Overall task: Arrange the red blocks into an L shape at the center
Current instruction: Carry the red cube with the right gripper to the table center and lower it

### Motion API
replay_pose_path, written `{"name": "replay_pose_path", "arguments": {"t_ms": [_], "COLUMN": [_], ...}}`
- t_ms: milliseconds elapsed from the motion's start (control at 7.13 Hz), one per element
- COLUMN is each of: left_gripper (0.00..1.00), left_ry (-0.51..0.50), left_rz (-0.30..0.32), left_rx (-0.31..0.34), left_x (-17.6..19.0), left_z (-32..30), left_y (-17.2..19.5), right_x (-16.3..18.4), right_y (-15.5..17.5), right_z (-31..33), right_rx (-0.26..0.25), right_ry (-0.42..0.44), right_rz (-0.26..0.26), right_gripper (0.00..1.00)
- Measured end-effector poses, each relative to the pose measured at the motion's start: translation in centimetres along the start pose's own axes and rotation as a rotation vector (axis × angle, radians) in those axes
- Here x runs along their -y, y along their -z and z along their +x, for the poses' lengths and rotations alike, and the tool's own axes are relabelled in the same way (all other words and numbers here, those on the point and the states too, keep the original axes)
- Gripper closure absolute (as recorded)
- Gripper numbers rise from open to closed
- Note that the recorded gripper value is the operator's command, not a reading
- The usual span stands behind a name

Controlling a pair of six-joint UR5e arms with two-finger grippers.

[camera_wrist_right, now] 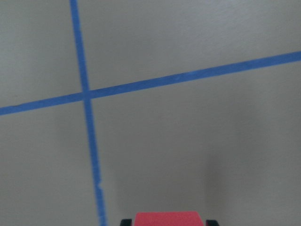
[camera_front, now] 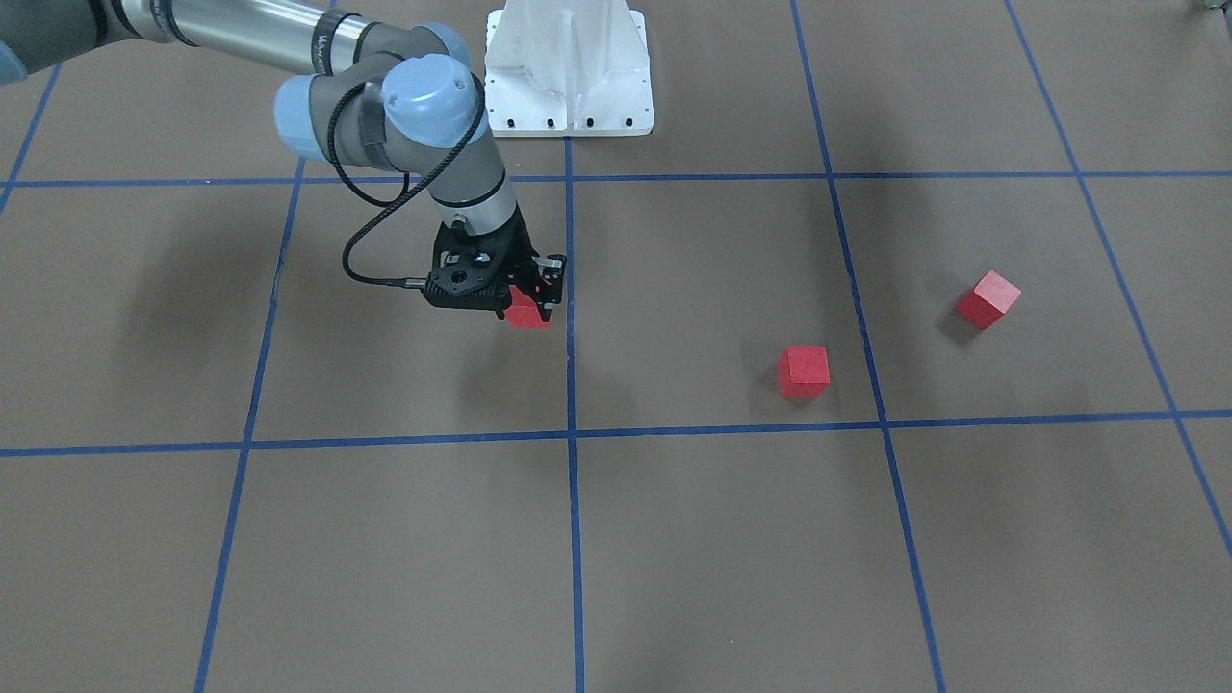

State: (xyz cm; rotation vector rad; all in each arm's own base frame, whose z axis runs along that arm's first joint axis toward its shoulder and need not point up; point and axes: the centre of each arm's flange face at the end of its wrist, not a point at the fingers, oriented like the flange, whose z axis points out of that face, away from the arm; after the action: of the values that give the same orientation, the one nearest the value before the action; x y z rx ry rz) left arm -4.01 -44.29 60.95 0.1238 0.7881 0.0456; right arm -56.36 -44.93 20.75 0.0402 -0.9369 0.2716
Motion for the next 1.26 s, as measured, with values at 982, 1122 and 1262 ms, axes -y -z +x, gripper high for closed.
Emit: {"name": "replay_pose_path", "arguments": {"t_ms": [982,1122,1262], "left_gripper": [0.00,0.00,0.00], "left_ry": [-0.003,-0.002,-0.002], "left_rz": [0.001,0.000,0.000], "left_rx": [-0.031,-0.031,-0.031], "left_x": [0.0,0.0,0.0], "left_z": [0.4,0.4,0.4], "left_y": [0.1,0.0,0.0], "right_x": [-3.9,-4.4,-4.7], "right_y": [-2.4,-2.6,-2.7], "right_z": [-2.1,-2.2,-2.3], "right_rx": [-0.020,-0.020,-0.021], "right_ry": [0.028,0.035,0.040], "right_rz": [0.008,0.019,0.027], "right_gripper": [0.72,0.42,0.01]}}
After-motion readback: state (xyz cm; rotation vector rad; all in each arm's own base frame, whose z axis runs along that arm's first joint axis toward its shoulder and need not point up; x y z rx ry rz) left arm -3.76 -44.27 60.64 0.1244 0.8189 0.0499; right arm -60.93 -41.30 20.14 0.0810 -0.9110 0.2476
